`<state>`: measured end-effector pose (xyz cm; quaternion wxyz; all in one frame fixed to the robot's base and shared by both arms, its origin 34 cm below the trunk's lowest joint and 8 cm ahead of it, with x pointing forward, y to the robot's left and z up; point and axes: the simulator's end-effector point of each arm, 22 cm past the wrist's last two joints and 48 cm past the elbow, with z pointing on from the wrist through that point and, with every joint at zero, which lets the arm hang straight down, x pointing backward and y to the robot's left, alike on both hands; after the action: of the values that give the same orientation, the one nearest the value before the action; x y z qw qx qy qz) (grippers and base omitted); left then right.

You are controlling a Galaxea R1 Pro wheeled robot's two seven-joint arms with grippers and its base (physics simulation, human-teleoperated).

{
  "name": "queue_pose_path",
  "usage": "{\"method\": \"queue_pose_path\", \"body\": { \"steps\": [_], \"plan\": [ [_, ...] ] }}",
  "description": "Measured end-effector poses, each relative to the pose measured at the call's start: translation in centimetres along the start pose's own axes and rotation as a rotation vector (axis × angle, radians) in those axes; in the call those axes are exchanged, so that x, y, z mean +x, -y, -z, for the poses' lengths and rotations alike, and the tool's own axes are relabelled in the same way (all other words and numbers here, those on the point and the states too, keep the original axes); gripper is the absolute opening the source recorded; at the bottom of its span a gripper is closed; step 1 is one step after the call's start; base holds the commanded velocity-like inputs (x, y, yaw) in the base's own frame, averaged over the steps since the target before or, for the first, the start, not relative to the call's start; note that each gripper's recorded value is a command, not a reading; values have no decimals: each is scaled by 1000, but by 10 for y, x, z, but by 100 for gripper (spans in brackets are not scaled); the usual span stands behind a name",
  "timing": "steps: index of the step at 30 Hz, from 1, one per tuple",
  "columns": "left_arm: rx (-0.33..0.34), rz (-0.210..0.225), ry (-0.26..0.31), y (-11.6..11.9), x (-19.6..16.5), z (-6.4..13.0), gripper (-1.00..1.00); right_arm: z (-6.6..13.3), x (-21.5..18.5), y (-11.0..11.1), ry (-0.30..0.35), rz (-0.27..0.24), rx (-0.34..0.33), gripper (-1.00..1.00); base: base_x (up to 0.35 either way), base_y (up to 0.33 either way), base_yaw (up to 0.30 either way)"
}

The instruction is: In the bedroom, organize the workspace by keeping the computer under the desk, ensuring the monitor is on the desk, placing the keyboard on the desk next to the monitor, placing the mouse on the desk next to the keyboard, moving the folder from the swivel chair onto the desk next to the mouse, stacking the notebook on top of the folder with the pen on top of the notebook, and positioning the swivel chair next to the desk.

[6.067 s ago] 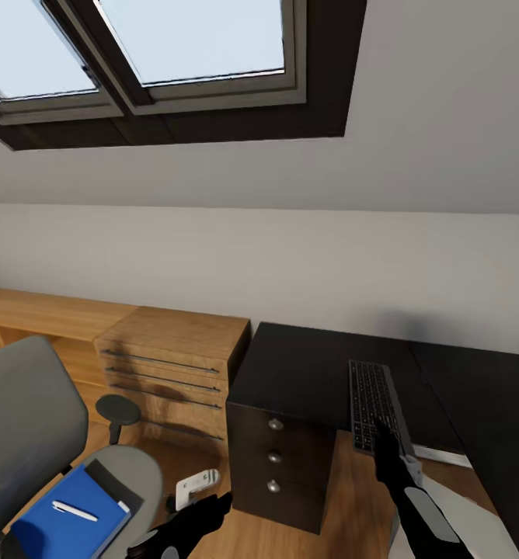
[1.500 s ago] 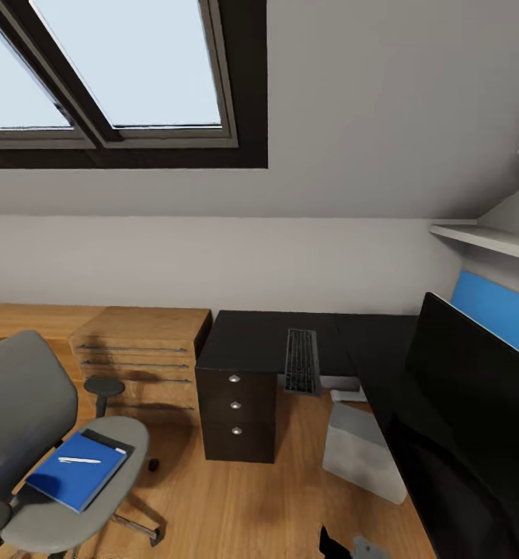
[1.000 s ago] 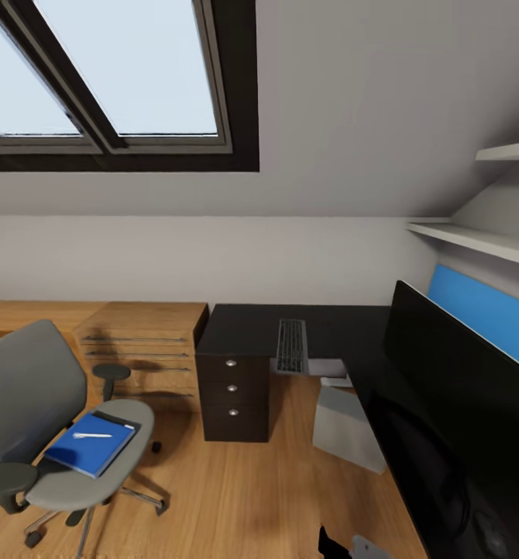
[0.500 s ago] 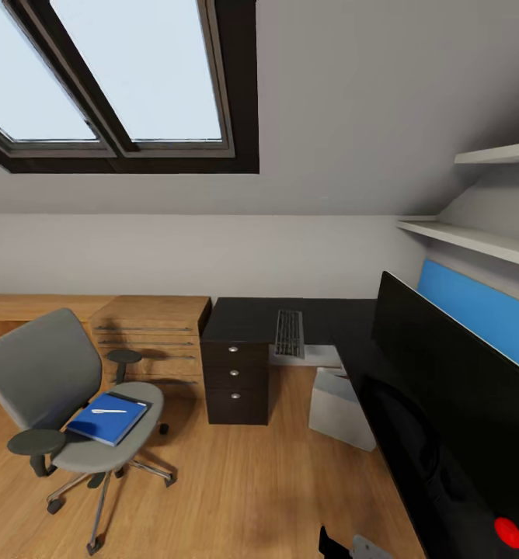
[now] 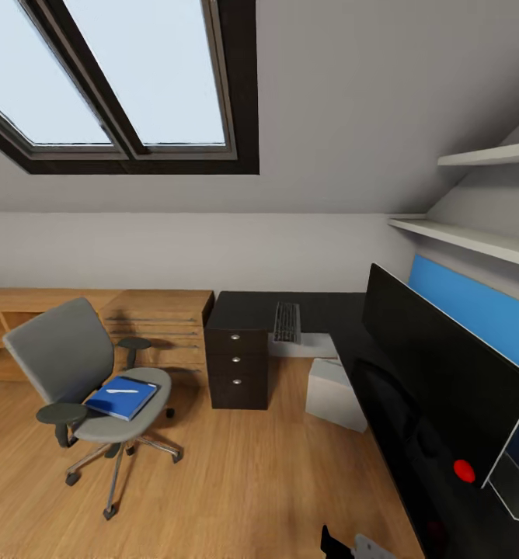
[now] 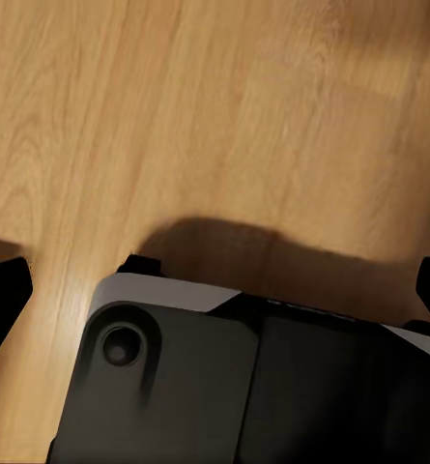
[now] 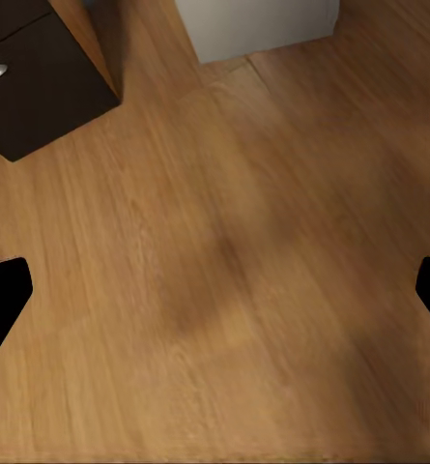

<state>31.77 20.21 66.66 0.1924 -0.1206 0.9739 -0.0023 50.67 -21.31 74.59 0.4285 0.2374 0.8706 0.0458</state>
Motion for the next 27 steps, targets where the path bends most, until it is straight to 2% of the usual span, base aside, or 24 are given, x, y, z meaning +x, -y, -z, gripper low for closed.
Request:
{"method": "queue_pose_path", "body": {
  "steps": [14,27],
  "plan": [
    [-1,1,0,-1,0,0,100,-1,-3,-1,8,7,-7,100,-338,-100,0],
    [-1,2,2,-1,0,0,100,0,-8,-2,30,10,-10,100,-283,-204,0]
  ]
}}
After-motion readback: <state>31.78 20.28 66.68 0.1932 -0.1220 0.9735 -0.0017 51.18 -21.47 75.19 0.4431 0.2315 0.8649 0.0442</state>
